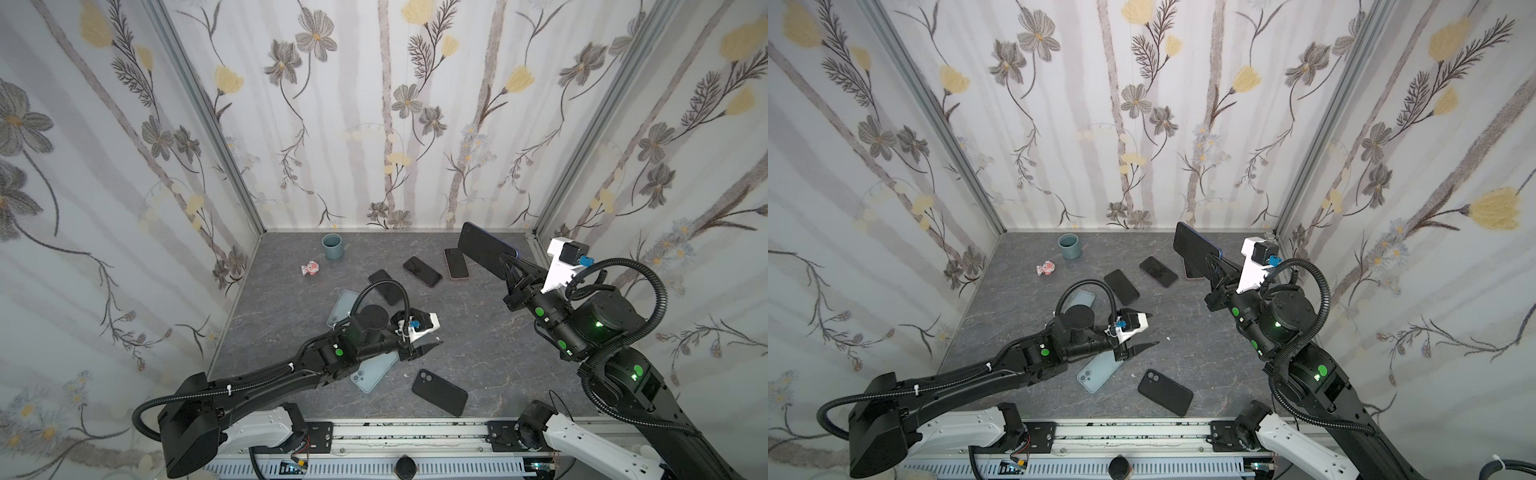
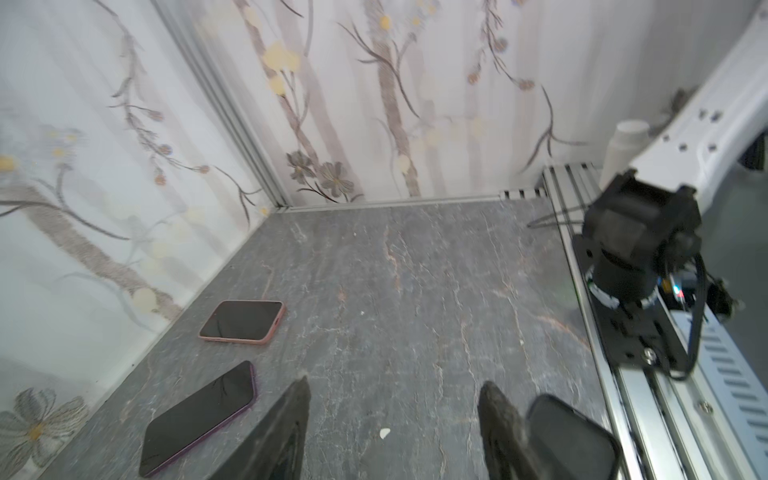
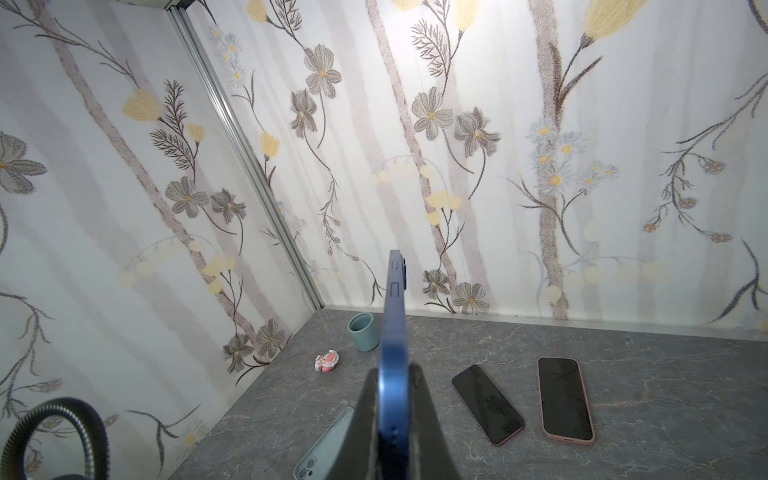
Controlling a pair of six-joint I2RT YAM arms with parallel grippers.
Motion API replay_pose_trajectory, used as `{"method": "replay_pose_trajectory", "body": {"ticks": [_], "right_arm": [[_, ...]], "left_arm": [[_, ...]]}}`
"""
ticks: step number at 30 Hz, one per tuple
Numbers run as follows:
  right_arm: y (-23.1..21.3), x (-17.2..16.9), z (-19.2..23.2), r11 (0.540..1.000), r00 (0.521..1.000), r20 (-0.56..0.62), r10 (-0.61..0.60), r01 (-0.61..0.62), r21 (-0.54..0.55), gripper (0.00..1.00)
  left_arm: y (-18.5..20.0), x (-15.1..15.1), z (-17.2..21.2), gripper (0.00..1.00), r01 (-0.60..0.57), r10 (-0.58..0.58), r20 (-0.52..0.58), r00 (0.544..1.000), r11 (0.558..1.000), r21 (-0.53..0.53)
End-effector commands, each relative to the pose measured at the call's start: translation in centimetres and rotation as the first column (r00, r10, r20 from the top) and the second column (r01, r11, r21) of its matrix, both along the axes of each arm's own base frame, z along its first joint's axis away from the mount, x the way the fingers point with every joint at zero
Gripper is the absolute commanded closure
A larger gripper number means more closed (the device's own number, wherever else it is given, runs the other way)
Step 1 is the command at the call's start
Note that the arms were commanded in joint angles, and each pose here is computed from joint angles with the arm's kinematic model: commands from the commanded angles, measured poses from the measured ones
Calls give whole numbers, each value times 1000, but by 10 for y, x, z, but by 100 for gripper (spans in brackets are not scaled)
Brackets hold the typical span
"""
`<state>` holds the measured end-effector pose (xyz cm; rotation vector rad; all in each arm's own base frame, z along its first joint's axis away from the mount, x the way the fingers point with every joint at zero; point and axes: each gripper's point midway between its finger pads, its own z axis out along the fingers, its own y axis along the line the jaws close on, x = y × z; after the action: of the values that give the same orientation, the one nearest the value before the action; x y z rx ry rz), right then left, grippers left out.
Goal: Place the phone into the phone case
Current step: 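Open the left gripper toward the black case while the right gripper holds, then lower the left gripper onto the black phone case and grip its edge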
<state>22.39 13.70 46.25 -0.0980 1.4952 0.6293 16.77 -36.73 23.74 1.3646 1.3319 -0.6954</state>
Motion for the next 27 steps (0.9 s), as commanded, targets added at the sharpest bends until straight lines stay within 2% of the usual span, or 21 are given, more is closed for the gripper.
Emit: {"method": "replay_pose_trajectory", "body": {"ticks": [1,7,16,27], "right_arm": [[-10,-2,15,999,998,47,-37,35,28,100],[-16,-8,15,998,998,49,-46,44,34,100],[-29,-12,11,996,995,56,-87,86,27,100],[-40,-15,11,992,990,60,-127,126,18,100]], "left_arm": [[-7,-12,-28,36,88,-99,84,991,988,130],[-22,-22,-75,37,150,-165,42,985,959,242],[-39,-24,-130,42,188,-199,-10,980,905,383],[-50,-20,-175,42,188,-192,-36,981,876,445]]}}
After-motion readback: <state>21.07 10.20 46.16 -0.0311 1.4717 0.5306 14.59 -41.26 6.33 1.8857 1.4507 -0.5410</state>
